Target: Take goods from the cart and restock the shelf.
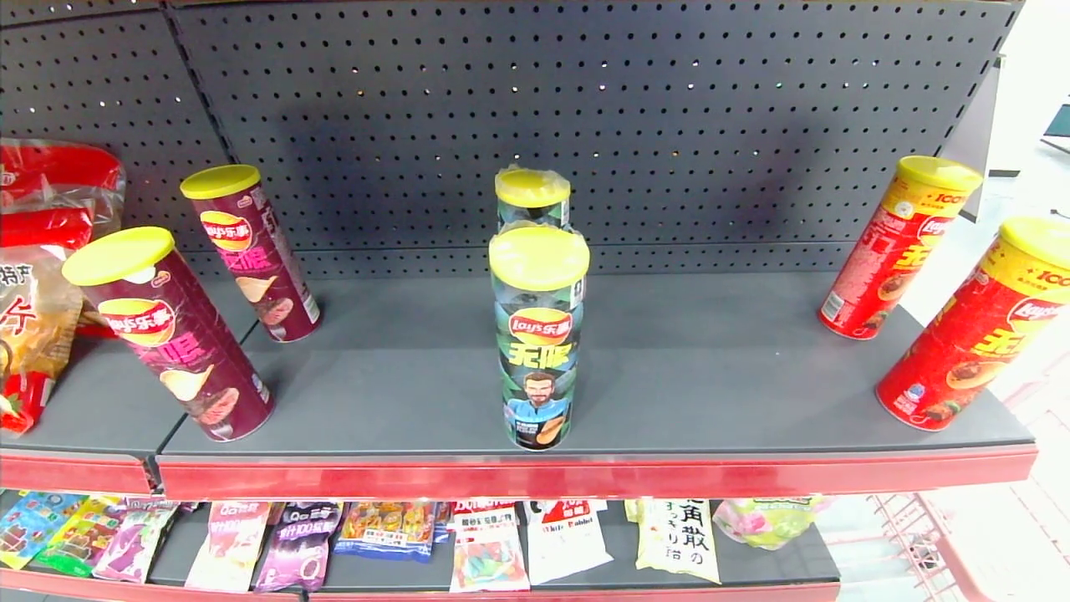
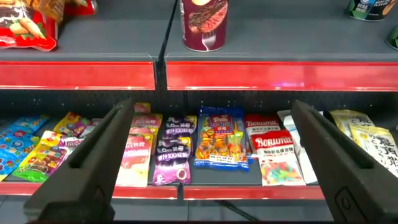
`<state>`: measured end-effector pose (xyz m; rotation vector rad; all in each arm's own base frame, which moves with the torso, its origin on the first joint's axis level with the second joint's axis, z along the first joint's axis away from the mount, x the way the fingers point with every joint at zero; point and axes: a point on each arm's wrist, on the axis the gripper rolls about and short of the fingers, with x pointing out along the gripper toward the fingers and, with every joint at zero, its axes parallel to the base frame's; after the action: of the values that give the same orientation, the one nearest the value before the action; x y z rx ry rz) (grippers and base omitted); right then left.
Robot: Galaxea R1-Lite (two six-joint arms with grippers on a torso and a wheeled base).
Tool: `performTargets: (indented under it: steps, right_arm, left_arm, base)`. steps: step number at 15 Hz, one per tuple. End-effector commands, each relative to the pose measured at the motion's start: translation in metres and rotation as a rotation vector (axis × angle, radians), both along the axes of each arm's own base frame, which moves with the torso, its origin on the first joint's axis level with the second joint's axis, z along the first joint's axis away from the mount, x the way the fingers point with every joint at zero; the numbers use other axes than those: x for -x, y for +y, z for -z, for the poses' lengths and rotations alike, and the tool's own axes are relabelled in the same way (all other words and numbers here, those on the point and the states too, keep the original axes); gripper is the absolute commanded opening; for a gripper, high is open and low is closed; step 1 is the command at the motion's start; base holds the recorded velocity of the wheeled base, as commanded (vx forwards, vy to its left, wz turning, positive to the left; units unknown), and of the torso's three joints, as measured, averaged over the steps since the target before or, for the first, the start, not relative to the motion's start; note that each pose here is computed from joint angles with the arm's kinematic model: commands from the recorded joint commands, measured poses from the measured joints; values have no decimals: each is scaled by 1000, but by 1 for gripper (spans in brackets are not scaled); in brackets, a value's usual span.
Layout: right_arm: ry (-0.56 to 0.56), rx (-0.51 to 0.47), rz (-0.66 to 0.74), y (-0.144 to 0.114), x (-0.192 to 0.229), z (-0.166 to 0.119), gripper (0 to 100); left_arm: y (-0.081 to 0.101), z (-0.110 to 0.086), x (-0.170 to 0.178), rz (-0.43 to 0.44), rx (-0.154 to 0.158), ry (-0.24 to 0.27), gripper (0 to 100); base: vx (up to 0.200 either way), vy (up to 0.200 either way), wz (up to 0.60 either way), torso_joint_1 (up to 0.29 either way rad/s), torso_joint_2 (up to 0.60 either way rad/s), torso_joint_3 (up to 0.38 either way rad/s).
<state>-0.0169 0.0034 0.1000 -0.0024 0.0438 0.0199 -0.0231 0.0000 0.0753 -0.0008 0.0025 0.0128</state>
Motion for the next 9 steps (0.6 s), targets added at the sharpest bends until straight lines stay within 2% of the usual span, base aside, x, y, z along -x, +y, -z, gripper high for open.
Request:
performTargets:
  steps: [1,2,3,5,6,7,9]
  right_arm:
    - [70,-58,-103,-1,-46,-108,100]
    - [138,2,-147,0,-63,-107,100]
    - [234,20,-213,4,-82,-100,100]
    - [376,-9,-295,14,-107,-88,100]
    - [404,-33,-345,24,-110,-87,100]
    - [427,-50,-316,25,-114,-86,100]
    - [467,-24,-359,43,-141,-91,100]
  left_arm:
    - [0,0,0,0,1,2,100]
    - [0,0,0,-1,1,2,100]
    - [0,0,0,-1,-1,2,100]
    - [0,0,0,-1,1,2,100]
    - [0,0,0,-1,-1,2,100]
    - [0,0,0,0,-1,2,100]
    - [0,0,0,-1,1,2,100]
  base:
    - [0,0,0,0,0,0]
    - [0,0,0,0,0,0]
    - [0,0,0,0,0,0]
    - [0,0,0,0,0,0]
    - [0,0,0,0,0,0]
    - [0,0,0,0,0,0]
    - [0,0,0,0,0,0]
